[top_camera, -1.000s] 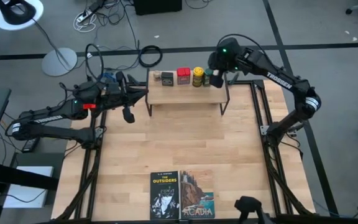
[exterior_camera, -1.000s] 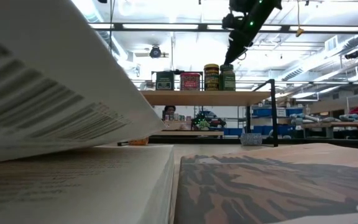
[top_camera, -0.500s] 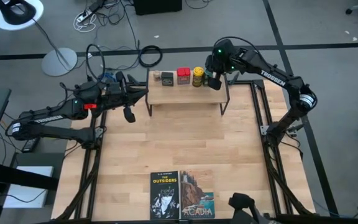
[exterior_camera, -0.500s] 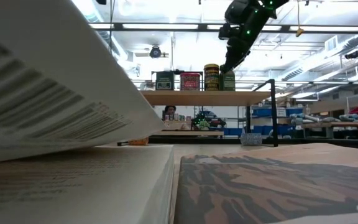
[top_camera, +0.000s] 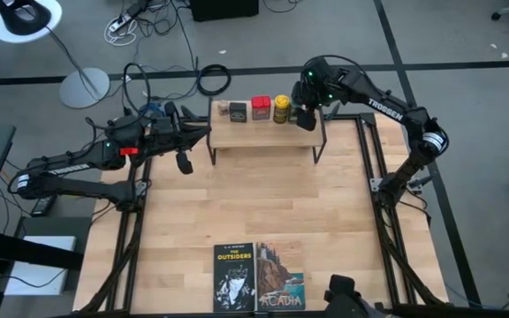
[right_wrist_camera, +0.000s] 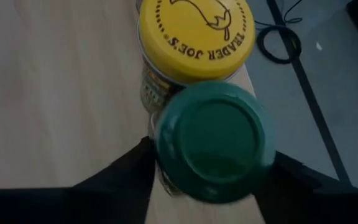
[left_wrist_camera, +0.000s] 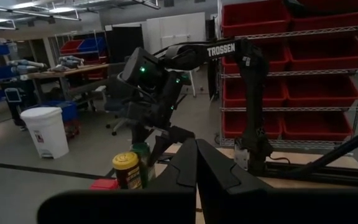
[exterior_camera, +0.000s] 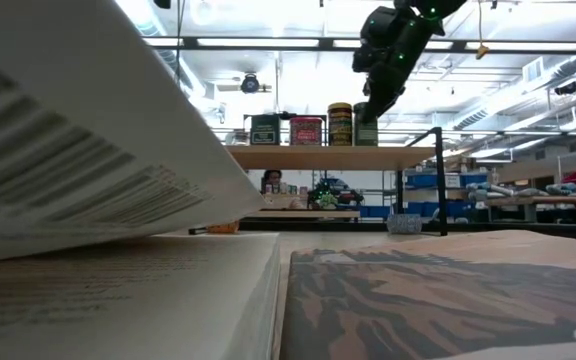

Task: Shelf spices
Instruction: Remove the green seasoning bottle from the shelf

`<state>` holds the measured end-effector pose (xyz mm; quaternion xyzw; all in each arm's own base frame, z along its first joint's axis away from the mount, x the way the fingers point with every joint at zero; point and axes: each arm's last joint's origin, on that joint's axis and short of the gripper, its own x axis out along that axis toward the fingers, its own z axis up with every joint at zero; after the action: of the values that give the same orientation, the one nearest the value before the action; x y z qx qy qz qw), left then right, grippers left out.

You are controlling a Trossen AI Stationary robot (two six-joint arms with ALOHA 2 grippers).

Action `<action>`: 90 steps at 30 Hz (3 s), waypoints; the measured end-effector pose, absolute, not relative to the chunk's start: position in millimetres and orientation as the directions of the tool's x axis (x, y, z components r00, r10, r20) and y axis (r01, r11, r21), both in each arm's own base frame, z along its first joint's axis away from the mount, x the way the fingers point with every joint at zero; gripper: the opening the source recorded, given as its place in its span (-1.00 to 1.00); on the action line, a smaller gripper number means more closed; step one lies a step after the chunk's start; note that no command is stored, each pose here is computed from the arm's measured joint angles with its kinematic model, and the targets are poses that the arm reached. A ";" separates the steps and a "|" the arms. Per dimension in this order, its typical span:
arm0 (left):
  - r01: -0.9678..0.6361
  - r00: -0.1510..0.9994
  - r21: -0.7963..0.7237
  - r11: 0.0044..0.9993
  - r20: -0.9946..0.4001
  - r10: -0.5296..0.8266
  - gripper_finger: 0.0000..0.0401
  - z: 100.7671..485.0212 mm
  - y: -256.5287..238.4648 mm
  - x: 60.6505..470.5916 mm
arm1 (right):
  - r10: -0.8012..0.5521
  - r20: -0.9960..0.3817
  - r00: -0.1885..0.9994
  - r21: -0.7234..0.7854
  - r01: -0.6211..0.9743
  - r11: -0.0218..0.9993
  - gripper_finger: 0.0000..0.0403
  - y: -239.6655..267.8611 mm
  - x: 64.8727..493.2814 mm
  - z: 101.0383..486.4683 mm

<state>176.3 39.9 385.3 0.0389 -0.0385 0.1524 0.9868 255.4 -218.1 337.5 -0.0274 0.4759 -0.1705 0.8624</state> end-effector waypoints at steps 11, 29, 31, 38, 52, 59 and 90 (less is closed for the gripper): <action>-0.304 0.950 0.065 0.950 0.088 0.298 -0.97 385.3 39.9 176.3 | -0.299 -0.815 0.497 -0.192 0.255 0.948 -0.04 -216.5 254.6 338.2; -0.304 0.951 0.065 0.950 0.086 0.298 -0.97 384.8 40.2 177.3 | -0.115 -0.745 0.657 -0.031 0.137 0.990 -0.04 -115.3 225.6 398.3; -0.304 0.951 0.059 0.951 0.086 0.298 -0.97 384.8 40.1 177.3 | -0.068 -0.734 0.676 0.012 0.112 0.994 -0.04 -100.4 228.1 401.8; -0.300 0.951 0.004 0.954 0.085 0.298 -0.97 384.7 40.1 177.3 | -0.072 -0.791 0.608 -0.010 0.105 0.994 -0.04 -55.6 256.0 383.7; -0.298 0.951 -0.020 0.954 0.086 0.298 -0.97 384.7 40.2 177.3 | -0.037 -0.805 0.592 0.089 0.183 0.979 -0.04 -27.4 287.8 257.6; -0.296 0.951 -0.043 0.954 0.085 0.298 -0.97 384.7 40.1 177.3 | -0.045 -0.820 0.571 0.107 0.230 0.967 -0.04 -34.2 280.8 232.6; -0.297 0.954 -0.039 0.954 0.039 0.299 -0.97 380.2 40.2 177.6 | -0.091 -0.841 0.533 0.000 0.167 0.986 -0.04 -16.3 307.7 192.9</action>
<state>177.6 40.2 380.2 -0.0164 -0.0220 0.1509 0.9882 307.7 -16.3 192.9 0.0401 0.4776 -0.0737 0.8746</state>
